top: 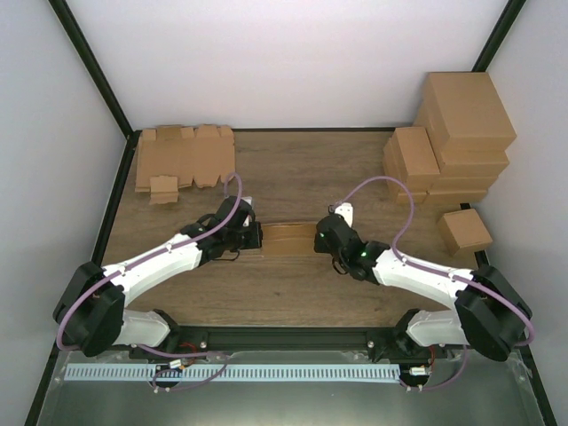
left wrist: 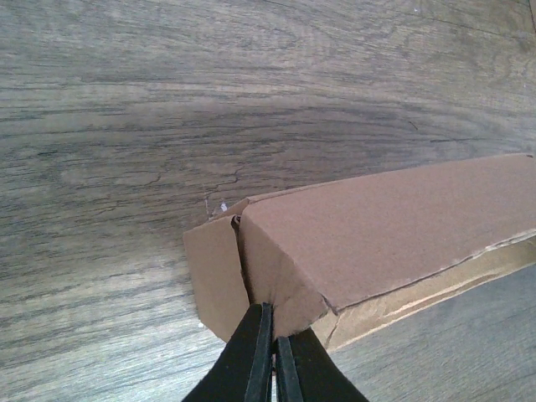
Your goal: Fold the paper box
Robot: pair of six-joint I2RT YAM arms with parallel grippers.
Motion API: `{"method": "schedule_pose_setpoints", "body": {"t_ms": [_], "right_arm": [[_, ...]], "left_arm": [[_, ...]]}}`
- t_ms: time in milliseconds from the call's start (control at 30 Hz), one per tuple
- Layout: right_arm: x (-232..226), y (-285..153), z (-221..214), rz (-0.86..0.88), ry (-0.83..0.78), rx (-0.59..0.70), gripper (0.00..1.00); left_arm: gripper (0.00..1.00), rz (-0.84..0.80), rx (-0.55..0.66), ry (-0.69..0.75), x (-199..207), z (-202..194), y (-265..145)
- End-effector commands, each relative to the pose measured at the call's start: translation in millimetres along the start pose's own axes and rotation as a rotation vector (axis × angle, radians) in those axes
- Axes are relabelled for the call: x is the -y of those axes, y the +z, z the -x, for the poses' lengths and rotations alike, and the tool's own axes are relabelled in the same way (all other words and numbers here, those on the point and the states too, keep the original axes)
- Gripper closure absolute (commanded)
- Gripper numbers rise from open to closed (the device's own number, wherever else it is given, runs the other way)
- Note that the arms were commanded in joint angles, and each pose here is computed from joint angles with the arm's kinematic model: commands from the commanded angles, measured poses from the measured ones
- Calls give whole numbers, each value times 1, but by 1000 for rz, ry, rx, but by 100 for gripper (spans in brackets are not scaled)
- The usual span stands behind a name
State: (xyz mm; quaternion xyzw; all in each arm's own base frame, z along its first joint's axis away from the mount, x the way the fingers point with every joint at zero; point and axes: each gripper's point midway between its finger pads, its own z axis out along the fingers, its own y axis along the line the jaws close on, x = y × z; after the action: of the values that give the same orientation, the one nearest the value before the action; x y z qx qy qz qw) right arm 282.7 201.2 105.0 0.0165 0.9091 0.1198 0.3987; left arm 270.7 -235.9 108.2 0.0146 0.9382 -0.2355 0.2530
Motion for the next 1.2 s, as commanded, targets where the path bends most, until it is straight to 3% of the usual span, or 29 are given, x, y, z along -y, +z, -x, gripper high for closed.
{"method": "schedule_pose_setpoints", "body": {"t_ms": [0, 400, 533, 733, 1000, 1167], "right_arm": [[46, 0, -102, -136, -73, -309, 99], [49, -3, -100, -100, -32, -252, 98], [42, -12, -89, -68, -20, -237, 87], [29, -36, -54, -24, -8, -175, 60], [9, -54, -39, 45, -56, -217, 36], [-6, -58, -29, 116, -56, -240, 32]], "left_arm": [[96, 60, -105, -8, -18, -32, 4], [96, 37, -95, -17, -17, -41, 3], [93, 42, -75, -10, -15, -36, -2], [65, 40, -20, 16, -3, -13, -22], [58, -11, 2, 34, 17, 4, -42], [56, -60, 1, 35, 28, 10, -49]]}}
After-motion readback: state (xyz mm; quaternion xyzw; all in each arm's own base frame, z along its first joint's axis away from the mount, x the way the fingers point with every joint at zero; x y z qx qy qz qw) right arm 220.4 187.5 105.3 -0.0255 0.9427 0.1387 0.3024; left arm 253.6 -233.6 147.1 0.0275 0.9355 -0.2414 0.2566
